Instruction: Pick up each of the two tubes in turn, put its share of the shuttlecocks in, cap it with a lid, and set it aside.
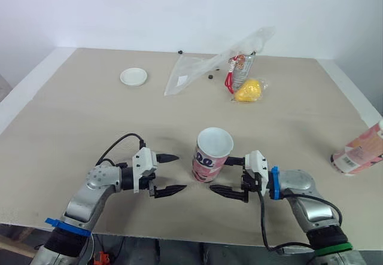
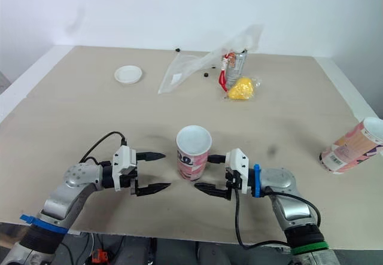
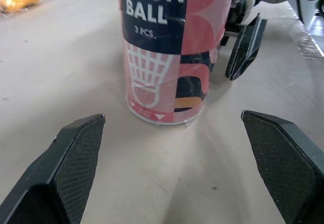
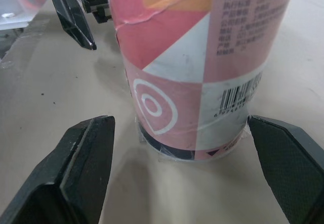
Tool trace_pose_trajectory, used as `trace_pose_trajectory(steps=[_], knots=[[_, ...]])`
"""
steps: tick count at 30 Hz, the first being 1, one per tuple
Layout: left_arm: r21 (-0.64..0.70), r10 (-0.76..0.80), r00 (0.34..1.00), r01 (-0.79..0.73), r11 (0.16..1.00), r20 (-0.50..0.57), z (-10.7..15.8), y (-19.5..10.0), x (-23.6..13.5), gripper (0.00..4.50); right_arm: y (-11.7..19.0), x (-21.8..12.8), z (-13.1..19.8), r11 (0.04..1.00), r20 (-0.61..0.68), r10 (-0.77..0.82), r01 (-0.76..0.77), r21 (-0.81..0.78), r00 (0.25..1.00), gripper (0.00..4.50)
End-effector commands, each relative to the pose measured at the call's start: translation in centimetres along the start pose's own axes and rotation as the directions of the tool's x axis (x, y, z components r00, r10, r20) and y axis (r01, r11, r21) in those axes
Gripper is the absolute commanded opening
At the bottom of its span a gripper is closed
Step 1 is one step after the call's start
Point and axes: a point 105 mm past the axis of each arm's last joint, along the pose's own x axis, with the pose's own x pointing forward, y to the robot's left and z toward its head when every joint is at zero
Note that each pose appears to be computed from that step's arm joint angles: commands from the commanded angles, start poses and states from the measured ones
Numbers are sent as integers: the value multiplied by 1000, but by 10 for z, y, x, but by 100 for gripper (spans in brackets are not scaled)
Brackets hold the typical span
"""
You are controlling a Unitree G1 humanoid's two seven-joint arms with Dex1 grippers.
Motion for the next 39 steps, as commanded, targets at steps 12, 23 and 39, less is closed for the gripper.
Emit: trace_pose_trajectory(steps=[12, 23, 39], knots=[[21, 14, 1000, -15, 1000, 23, 10, -5, -3, 450, -6, 31, 12, 998, 72, 35, -32, -46, 997, 450], [21, 13, 1000, -13, 1000, 16, 8, -7, -4, 450, -4, 49, 14, 996, 94, 71, -67, -50, 993, 450], [44, 2, 1000, -2, 999, 10, 7, -5, -2, 450, 1, 42, 9, 998, 86, 61, -58, -41, 994, 384]])
